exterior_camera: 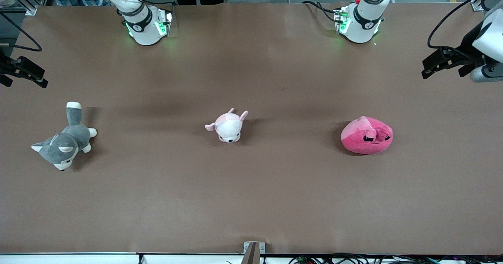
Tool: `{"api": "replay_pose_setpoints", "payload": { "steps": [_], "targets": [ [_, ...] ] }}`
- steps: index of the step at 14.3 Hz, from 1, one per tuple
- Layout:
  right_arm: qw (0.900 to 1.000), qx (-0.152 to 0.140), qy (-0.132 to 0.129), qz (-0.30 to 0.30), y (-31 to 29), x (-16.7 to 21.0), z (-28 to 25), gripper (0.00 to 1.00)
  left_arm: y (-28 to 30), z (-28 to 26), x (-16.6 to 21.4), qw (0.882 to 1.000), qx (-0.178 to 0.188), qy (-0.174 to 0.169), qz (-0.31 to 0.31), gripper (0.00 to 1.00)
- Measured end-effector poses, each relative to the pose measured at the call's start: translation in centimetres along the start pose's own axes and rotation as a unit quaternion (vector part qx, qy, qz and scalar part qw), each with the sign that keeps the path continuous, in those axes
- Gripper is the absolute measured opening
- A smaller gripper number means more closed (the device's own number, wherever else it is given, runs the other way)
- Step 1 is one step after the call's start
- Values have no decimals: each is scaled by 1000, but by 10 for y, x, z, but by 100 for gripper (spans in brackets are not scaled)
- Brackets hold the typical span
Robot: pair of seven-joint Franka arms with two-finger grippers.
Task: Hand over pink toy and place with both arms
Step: 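Reach the left gripper down to the round pink plush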
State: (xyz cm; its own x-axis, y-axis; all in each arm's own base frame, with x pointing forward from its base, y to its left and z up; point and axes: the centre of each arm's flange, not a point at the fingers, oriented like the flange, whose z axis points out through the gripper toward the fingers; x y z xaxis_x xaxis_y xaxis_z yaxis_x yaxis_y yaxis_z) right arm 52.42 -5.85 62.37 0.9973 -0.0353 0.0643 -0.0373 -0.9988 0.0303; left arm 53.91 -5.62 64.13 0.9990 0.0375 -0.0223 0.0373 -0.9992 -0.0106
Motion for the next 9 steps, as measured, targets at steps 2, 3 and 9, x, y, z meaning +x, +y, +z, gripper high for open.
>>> {"api": "replay_pose_setpoints", "payload": {
  "steps": [2,3,9],
  "targets": [
    [1000,0,0,0,0,0,0,100,-4,19,17,1000,-3,-6,-6,100],
    [1000,0,0,0,0,0,0,100,-11,32,30,1000,-10,-5,-15,100],
    [1000,0,-1,0,0,0,0,100,-29,142,81,998,-19,-28,-47,100]
  ]
}}
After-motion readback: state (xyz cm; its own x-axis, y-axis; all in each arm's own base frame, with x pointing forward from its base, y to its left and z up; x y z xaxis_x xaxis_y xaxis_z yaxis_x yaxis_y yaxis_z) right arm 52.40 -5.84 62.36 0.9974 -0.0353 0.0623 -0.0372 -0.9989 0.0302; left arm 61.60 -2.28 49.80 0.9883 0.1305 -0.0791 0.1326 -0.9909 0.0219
